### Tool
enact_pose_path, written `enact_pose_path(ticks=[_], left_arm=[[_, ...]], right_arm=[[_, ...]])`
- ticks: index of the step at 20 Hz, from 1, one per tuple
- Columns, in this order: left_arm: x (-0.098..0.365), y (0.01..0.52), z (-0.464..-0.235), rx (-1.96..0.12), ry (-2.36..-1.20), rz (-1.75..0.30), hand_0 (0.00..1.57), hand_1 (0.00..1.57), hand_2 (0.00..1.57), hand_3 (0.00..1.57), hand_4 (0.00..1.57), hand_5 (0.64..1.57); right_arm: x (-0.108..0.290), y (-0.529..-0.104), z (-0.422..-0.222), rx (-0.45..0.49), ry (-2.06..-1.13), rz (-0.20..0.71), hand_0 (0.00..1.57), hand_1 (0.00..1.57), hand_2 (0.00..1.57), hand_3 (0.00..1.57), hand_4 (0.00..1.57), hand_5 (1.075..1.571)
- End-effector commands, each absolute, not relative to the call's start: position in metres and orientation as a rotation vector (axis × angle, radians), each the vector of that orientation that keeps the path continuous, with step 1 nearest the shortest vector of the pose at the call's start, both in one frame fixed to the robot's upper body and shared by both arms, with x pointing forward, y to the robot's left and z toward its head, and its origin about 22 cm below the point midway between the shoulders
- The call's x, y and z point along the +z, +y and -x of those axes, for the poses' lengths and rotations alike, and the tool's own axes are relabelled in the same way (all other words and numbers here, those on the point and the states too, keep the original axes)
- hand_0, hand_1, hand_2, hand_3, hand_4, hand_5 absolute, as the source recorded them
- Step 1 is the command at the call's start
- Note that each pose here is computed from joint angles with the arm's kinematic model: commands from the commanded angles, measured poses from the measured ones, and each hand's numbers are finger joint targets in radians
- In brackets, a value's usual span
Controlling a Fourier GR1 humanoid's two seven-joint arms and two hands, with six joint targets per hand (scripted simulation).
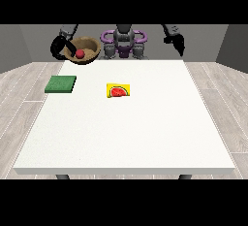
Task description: Pick the cup and pour the ball into the bowl, then pick the bowl and place it on the pad
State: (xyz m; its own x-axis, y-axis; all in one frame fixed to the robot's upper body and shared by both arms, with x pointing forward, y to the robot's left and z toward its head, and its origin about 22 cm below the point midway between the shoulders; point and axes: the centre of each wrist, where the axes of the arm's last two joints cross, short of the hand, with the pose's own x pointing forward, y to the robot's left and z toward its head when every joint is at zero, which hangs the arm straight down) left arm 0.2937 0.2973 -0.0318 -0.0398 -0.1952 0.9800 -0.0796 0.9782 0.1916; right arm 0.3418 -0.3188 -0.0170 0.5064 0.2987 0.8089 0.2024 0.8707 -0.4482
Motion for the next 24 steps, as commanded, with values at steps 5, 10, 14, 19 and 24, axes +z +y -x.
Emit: enact_pose_path(ticks=[5, 10, 14, 19, 24], left_arm=[[0.008, 0.302, -0.324, -0.069, -1.771, -0.174, 0.0, 0.0, 0.0, 0.0, 1.1, 1.448], [0.053, 0.363, -0.319, -0.067, -1.848, -0.158, 0.0, 0.0, 0.0, 0.0, 1.31, 1.525], [0.105, 0.429, -0.315, -0.009, -1.979, -0.223, 0.0, 0.0, 0.0, 0.0, 1.3, 1.571], [0.103, 0.477, -0.295, 0.023, -1.971, -0.229, 0.0, 0.0, 0.0, 0.0, 1.25, 1.569], [0.124, 0.511, -0.283, 0.031, -2.051, -0.258, 0.0, 0.0, 0.0, 0.0, 1.19, 1.557]], right_arm=[[0.044, -0.368, -0.362, -0.055, -1.172, 0.591, 1.57, 1.57, 1.57, 0.73, 0.78, 1.571], [0.041, -0.437, -0.327, -0.069, -1.203, 0.653, 1.57, 1.57, 1.57, 0.0, 0.91, 1.571], [0.039, -0.445, -0.323, -0.134, -1.29, 0.665, 1.57, 1.57, 1.57, 0.0, 0.86, 1.57], [0.057, -0.43, -0.342, -0.155, -1.311, 0.671, 1.57, 1.57, 1.57, 0.0, 0.79, 1.566], [0.072, -0.451, -0.34, -0.228, -1.385, 0.697, 1.57, 1.57, 1.57, 0.0, 0.69, 1.567]])
